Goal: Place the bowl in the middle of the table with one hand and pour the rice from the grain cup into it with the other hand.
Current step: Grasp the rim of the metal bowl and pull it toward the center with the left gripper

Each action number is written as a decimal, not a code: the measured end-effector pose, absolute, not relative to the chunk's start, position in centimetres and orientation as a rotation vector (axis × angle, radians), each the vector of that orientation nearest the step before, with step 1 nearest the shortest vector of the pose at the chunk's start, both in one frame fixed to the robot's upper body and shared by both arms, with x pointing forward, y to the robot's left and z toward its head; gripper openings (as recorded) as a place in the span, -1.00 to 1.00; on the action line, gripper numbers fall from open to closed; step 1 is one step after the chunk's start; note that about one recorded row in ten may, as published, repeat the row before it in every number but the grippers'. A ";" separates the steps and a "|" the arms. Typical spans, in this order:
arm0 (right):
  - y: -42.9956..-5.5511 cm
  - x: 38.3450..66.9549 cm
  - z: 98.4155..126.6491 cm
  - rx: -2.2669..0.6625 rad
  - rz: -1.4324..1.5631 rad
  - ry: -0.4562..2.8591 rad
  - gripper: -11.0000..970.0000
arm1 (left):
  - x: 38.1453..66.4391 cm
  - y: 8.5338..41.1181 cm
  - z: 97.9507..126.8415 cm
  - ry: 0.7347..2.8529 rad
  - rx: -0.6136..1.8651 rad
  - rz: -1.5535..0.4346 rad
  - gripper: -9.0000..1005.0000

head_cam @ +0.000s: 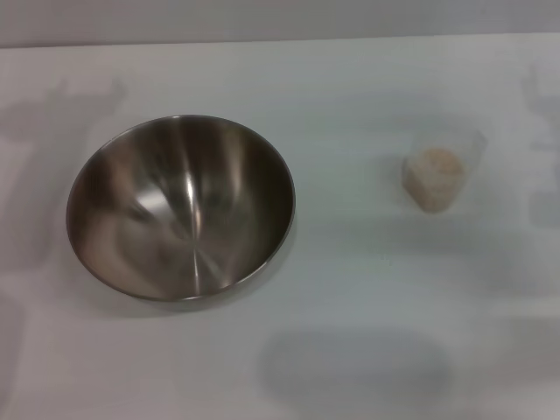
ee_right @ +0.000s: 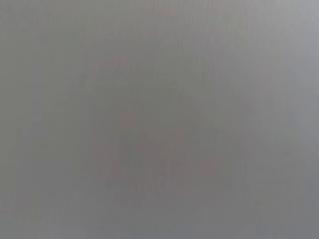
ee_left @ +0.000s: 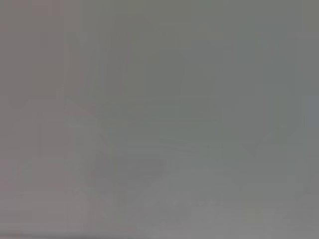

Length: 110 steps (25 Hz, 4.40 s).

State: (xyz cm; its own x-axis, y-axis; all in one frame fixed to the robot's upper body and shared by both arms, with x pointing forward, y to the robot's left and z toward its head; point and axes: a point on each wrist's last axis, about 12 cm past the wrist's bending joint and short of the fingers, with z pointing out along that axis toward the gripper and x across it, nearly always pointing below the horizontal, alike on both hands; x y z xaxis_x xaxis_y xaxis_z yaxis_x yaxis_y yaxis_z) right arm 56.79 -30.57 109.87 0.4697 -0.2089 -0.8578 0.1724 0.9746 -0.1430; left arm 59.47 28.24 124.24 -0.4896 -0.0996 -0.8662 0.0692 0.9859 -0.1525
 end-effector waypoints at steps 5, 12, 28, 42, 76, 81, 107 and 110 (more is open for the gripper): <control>-30.6 56.9 110.0 -0.043 -0.237 1.054 0.38 | 58.5 28.1 124.4 2.248 0.069 -0.260 0.65; -30.7 57.2 110.1 -0.051 -0.243 1.062 0.38 | 57.3 28.0 123.6 2.474 0.155 -0.213 0.65; -31.0 57.4 110.2 -0.057 -0.249 1.068 0.37 | 55.7 27.2 121.4 2.726 0.217 -0.154 0.64; -31.1 57.3 110.1 -0.056 -0.252 1.068 0.38 | 57.9 24.8 119.8 2.839 0.303 -0.133 0.64; -31.5 57.4 110.3 -0.063 -0.264 1.065 0.38 | 59.7 23.9 117.9 2.899 0.318 -0.130 -0.63; -31.5 57.4 110.3 -0.063 -0.264 1.066 0.38 | 59.8 24.0 117.9 2.898 0.319 -0.124 -0.66; -31.7 57.2 110.1 -0.055 -0.259 1.072 0.37 | 62.1 22.4 122.6 2.769 0.403 -0.339 -0.88; -31.7 57.2 110.0 -0.053 -0.257 1.073 0.37 | 62.1 22.4 122.6 2.769 0.403 -0.339 -0.88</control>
State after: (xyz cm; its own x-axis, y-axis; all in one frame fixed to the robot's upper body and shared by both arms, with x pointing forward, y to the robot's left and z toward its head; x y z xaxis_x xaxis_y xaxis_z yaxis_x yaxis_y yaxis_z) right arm 57.16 -31.65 110.03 0.4508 -0.2339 -0.8614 0.1822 0.9689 -0.1677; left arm 62.06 22.40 122.57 -0.9083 0.2356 -0.3457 0.3121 0.9319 -0.1849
